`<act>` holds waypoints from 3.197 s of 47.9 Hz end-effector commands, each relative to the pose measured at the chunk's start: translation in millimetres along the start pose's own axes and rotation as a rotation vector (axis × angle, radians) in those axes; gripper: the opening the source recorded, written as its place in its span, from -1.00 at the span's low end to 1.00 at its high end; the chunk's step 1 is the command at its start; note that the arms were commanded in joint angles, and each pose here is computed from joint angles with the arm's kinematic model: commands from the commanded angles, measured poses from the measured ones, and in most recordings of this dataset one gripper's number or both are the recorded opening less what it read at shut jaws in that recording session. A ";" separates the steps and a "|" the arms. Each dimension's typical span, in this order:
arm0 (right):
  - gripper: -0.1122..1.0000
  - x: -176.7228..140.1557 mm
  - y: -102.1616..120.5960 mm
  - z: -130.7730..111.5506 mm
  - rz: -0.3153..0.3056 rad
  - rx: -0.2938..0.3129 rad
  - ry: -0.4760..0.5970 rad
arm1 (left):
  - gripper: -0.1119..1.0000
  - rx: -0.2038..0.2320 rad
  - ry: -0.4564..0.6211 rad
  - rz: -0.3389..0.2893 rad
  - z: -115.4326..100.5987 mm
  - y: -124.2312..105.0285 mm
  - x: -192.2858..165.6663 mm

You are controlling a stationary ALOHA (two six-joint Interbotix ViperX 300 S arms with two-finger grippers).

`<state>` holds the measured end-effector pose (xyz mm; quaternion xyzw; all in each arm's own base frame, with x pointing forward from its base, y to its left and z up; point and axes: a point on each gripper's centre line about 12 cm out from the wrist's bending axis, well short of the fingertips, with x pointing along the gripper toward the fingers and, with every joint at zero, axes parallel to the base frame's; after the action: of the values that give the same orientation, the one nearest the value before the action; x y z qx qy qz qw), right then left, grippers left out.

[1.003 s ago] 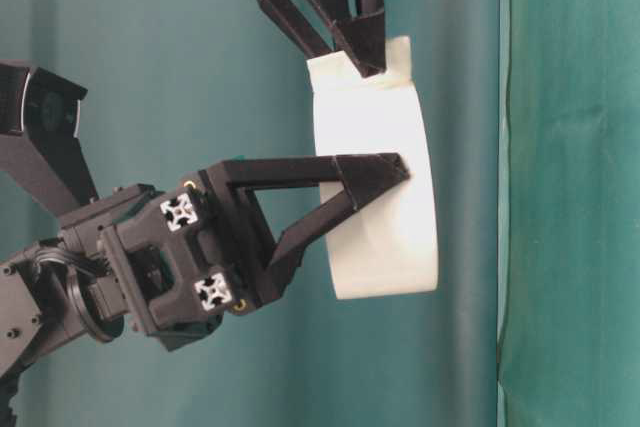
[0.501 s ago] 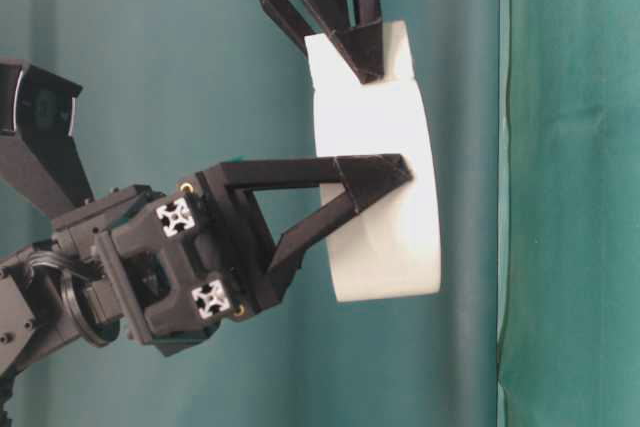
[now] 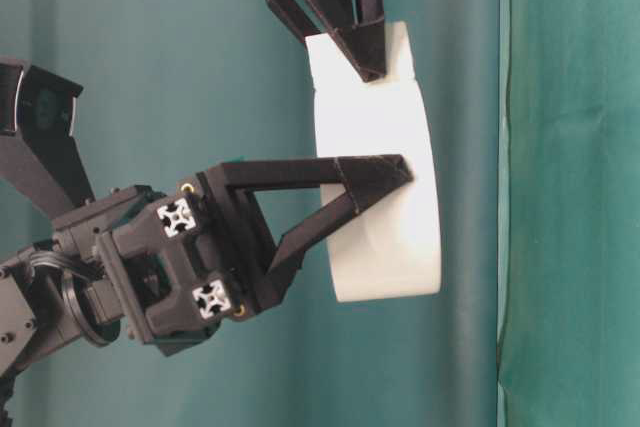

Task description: Peel off the duct tape with your right arm.

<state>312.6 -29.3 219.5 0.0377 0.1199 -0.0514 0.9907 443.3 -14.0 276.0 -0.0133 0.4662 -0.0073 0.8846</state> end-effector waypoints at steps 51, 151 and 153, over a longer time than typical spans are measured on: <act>-0.95 -1.6 12.8 8.3 0.046 -0.017 -0.066 | -0.44 -0.008 -0.057 0.007 11.9 5.6 -18.2; -0.95 5.9 -47.1 -8.0 -0.145 0.050 -0.073 | -0.44 0.800 -0.102 -0.213 -32.2 -160.5 -23.5; -0.95 7.2 -49.3 -9.0 -0.151 0.051 -0.069 | -0.44 0.820 -0.109 -0.217 -32.5 -163.7 -25.2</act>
<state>311.2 -60.3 199.9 0.0470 0.0999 -0.1025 0.9886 413.3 -152.8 259.9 0.2773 0.4122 -0.2584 0.8285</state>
